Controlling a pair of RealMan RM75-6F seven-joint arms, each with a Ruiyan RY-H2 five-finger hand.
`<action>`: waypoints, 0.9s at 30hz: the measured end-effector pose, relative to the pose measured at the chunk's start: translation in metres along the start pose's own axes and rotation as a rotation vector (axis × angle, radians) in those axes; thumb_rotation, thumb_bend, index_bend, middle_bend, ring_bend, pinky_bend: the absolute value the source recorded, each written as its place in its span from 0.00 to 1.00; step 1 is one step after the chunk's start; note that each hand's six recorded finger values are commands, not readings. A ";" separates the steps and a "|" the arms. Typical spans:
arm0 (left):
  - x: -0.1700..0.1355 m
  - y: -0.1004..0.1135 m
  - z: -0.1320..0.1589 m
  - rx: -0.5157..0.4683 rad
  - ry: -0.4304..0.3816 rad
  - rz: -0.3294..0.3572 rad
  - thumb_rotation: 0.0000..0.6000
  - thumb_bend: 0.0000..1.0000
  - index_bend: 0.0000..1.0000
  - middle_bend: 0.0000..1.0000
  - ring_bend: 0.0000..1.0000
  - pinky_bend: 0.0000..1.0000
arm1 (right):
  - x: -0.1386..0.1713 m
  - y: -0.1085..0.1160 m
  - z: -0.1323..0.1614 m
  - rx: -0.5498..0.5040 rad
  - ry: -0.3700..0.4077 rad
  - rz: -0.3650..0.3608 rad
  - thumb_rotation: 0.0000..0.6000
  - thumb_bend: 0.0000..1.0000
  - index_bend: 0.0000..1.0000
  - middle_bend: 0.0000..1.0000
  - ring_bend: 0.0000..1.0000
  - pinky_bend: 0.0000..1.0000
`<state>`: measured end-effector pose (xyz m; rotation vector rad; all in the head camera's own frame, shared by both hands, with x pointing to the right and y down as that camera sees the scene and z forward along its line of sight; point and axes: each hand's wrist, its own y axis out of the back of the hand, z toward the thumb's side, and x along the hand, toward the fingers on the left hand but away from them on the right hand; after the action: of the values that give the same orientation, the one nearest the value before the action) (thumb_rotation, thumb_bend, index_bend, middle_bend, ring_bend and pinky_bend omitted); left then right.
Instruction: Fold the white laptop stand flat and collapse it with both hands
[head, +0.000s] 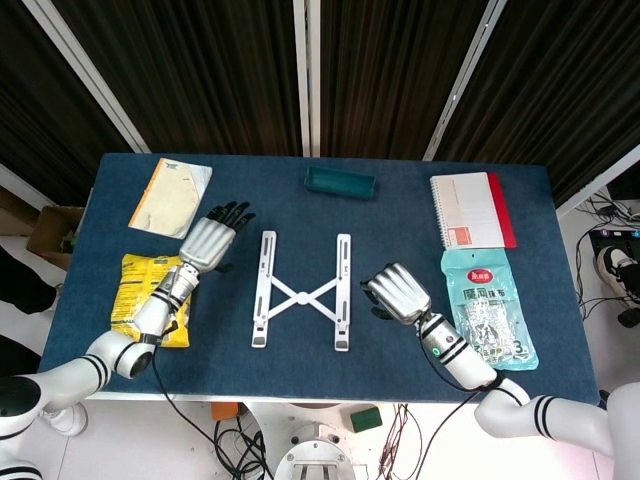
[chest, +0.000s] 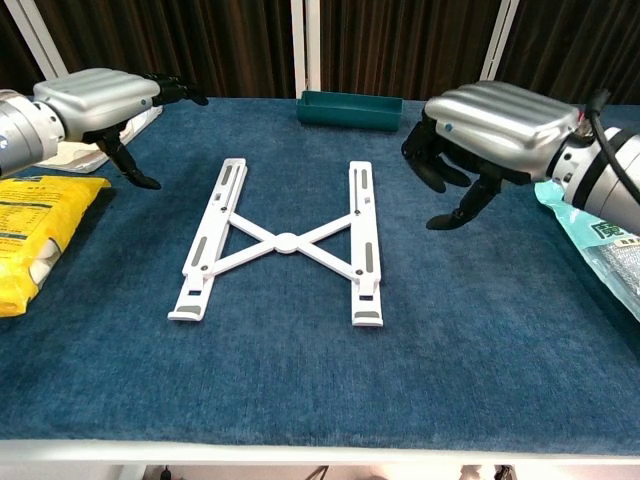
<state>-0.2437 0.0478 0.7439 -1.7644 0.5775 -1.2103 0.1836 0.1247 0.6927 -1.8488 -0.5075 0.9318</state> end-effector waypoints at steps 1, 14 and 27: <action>0.002 -0.001 0.002 -0.001 -0.003 0.000 1.00 0.03 0.10 0.00 0.03 0.16 | -0.001 -0.005 0.001 0.009 0.001 0.006 1.00 0.00 0.81 0.88 0.82 0.79; 0.022 -0.016 0.013 -0.025 -0.012 -0.029 1.00 0.03 0.10 0.00 0.03 0.16 | -0.016 -0.041 0.009 0.063 0.005 0.047 1.00 0.00 0.81 0.88 0.83 0.82; 0.025 -0.024 0.021 -0.129 -0.019 -0.037 1.00 0.03 0.10 0.00 0.03 0.16 | -0.032 -0.053 0.021 0.079 0.027 0.003 1.00 0.00 0.81 0.88 0.83 0.82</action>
<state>-0.2171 0.0492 0.7744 -1.9000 0.6272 -1.2034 0.1499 0.1384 0.7474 -1.7885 -0.4456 0.9148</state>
